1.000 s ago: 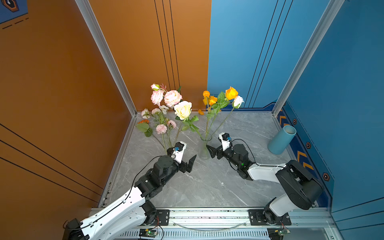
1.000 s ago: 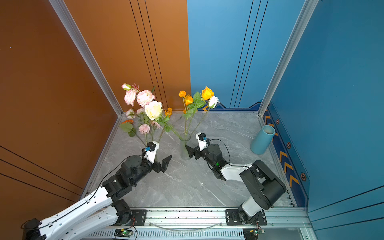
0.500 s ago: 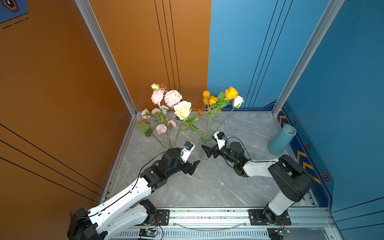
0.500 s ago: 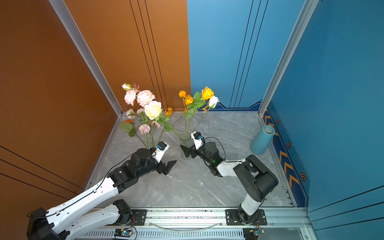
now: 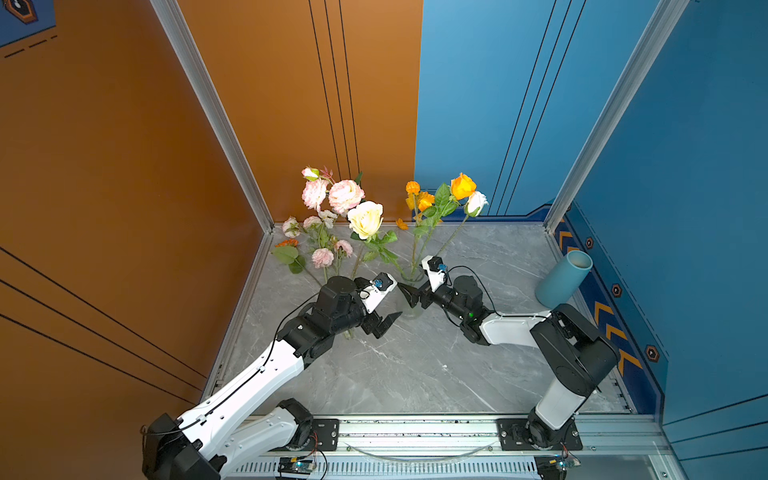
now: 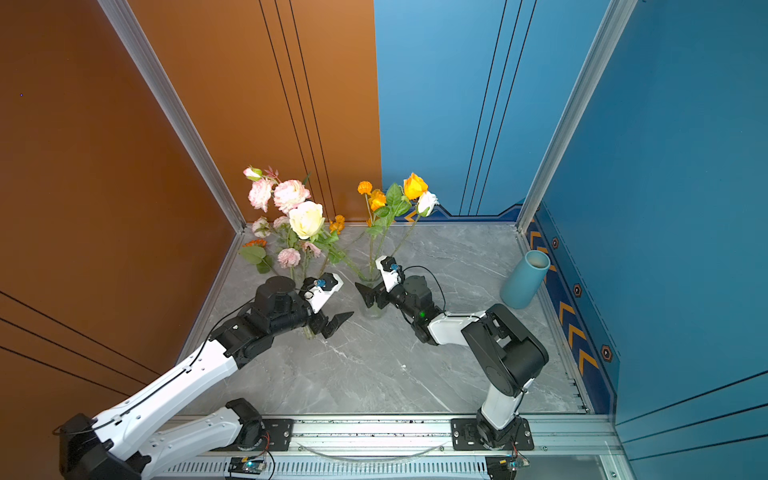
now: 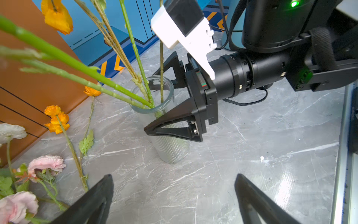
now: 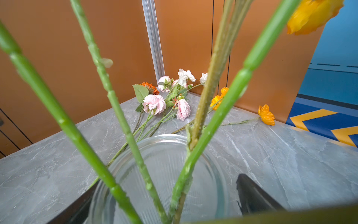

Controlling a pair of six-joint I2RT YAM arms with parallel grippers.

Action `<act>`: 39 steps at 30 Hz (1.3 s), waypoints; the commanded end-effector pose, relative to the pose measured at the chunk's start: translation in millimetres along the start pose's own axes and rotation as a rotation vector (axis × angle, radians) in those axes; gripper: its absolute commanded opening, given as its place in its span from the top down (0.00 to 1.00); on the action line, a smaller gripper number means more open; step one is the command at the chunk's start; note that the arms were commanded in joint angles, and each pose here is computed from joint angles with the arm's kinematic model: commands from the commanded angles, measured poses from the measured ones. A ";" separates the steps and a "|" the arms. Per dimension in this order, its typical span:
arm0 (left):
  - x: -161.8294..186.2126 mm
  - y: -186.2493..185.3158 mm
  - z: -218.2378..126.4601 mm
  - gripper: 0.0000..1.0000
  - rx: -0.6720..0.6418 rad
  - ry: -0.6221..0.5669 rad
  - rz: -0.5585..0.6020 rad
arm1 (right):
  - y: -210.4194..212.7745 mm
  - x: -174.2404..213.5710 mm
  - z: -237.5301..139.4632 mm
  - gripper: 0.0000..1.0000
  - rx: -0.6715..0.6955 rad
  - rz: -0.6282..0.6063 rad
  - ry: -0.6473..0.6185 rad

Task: Arrange the flowers into the vase
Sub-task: 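Close the right gripper around the glass vase while the left gripper withdraws, then lift and carry the vase farther from the robot with the right gripper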

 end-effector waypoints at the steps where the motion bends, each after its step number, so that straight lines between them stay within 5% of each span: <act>1: -5.2 -11.2 2.8 0.02 0.103 -0.068 0.022 | 3.4 -0.5 5.8 0.01 -0.020 -0.027 0.009; 15: -3.5 0.8 3.0 0.02 0.053 -0.029 0.007 | 2.8 -10.3 11.7 0.11 -0.009 -0.056 -0.047; 39: -9.2 2.0 -3.1 0.02 0.057 -0.063 0.008 | 2.3 -37.2 2.6 0.50 0.023 -0.086 -0.093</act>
Point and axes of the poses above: each gripper's point midway between its finger pads, its own z axis out along the fingers, its own y axis along the line the jaws close on, x = y × z, the point moved 4 cm from there along -z, back along the fingers, and after that the axes turned 6 degrees about z, right-handed, at the moved point
